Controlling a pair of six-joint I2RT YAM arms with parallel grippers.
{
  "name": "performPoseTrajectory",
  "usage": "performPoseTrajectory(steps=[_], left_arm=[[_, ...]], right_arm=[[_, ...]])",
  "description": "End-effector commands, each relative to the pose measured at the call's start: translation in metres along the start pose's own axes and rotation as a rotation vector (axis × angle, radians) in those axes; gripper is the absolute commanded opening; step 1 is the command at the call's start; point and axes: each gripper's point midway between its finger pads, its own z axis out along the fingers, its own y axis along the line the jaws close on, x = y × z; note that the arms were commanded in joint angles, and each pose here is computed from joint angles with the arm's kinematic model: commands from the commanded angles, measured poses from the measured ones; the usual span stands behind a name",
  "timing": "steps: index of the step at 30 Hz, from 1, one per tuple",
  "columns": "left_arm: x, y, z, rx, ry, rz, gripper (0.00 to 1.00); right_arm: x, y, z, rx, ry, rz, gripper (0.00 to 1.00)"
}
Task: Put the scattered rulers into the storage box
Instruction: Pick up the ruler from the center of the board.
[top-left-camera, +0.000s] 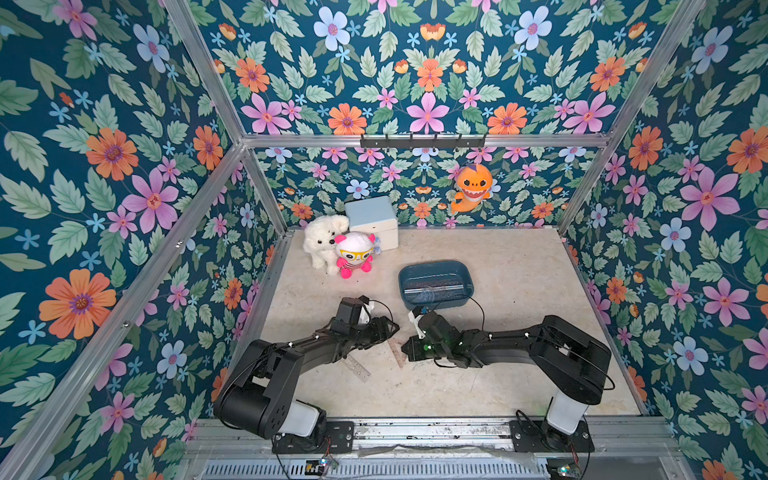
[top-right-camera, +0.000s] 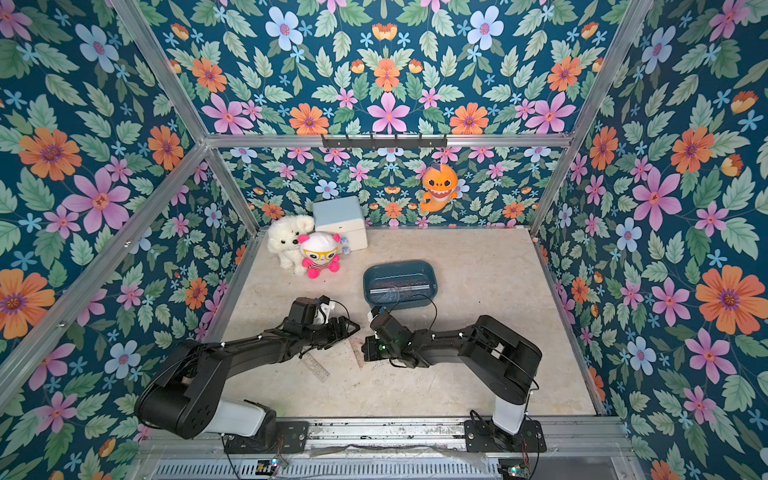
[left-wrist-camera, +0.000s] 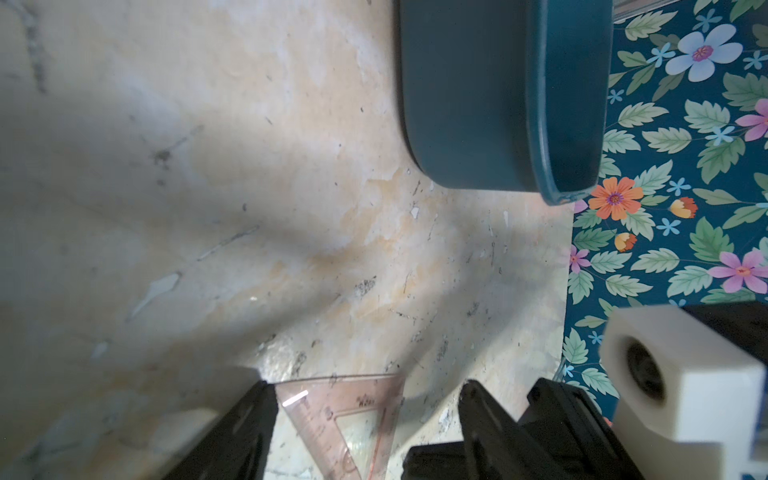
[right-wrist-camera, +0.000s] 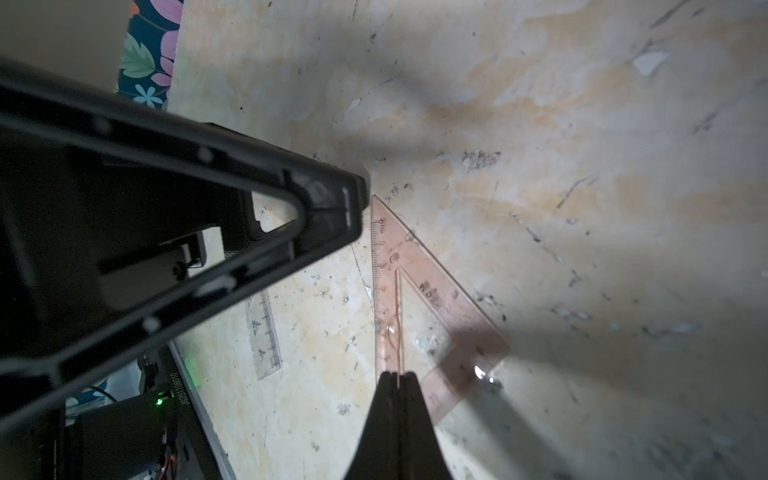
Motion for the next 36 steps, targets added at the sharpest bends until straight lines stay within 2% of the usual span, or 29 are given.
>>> performPoseTrajectory(steps=[1,18,36], left_arm=[[0.035,0.052,-0.006,-0.228,0.098,-0.109,0.75],[0.027,0.049,-0.005,-0.226,0.078,-0.104,0.76],[0.054,0.068,0.002,-0.247,0.146,-0.139,0.74]], right_arm=[[0.005,-0.005,0.003,0.015,0.022,-0.004,0.0],[0.022,-0.023,0.007,0.047,0.052,0.021,0.0],[0.023,-0.026,0.008,0.045,0.056,0.029,0.0]])
